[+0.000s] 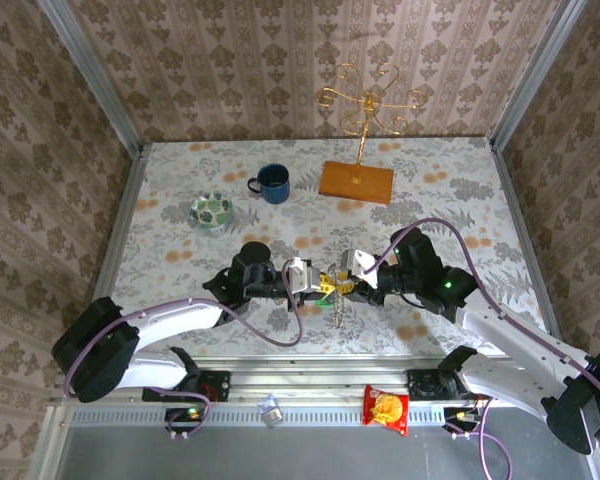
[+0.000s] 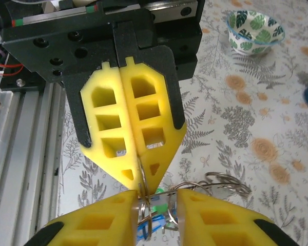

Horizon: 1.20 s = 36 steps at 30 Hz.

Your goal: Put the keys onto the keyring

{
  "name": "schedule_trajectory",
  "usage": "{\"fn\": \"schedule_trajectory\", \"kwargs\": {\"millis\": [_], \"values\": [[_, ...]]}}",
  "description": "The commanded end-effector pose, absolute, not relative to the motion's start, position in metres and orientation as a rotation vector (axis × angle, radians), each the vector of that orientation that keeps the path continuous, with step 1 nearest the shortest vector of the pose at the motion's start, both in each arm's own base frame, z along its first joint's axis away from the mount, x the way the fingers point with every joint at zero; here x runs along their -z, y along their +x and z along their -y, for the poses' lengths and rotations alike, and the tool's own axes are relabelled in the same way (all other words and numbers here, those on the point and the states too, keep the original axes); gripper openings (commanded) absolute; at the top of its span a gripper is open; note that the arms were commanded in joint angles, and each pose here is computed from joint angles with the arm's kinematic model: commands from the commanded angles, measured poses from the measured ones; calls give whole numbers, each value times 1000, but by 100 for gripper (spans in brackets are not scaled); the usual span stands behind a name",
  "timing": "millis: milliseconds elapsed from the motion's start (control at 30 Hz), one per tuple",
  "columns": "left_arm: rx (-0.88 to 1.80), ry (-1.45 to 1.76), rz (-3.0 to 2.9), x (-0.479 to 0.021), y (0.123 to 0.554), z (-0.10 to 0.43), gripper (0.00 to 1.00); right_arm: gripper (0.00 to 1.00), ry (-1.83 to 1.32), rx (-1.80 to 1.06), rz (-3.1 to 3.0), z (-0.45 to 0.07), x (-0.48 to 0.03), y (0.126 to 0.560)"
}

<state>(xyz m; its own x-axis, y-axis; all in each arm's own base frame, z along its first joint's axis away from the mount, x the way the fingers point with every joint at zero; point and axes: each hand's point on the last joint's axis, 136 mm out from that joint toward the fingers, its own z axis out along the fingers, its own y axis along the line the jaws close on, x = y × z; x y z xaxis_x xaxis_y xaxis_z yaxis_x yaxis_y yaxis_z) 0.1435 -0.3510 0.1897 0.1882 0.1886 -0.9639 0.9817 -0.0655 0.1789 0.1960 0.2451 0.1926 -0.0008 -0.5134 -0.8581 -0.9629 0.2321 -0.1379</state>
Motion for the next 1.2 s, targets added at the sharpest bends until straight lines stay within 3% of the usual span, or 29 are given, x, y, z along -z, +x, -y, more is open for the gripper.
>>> {"fn": "schedule_trajectory", "kwargs": {"millis": [0,300,400,467,567,700,933,1033,1133,1167], "values": [[1027,1471,-1067,-205,138,353,0,22,-1439,-669,-1590,-250,-195,191],[1043,1465,-1056,-208,138,355,0,14,-1467,-708,-1573,-256,-196,187],[1044,1456,-1062,-208,139,355,0,1,-1483,-714,-1573,-258,-195,187],[1034,1446,-1076,-207,142,355,0,0,-1487,-710,-1582,-258,-194,188],[994,1421,-1140,-202,151,354,16,0,-1503,-690,-1603,-255,-191,188],[953,1442,-1190,-194,154,352,18,0,-1544,-661,-1639,-250,-185,187],[895,1507,-1269,-182,159,353,10,0,-1604,-619,-1673,-249,-182,189],[877,1536,-1281,-179,160,354,0,0,-1628,-624,-1666,-252,-187,187],[877,1529,-1266,-181,159,354,0,0,-1618,-646,-1650,-256,-193,186],[880,1517,-1257,-183,159,353,0,8,-1590,-638,-1650,-256,-195,188]]}}
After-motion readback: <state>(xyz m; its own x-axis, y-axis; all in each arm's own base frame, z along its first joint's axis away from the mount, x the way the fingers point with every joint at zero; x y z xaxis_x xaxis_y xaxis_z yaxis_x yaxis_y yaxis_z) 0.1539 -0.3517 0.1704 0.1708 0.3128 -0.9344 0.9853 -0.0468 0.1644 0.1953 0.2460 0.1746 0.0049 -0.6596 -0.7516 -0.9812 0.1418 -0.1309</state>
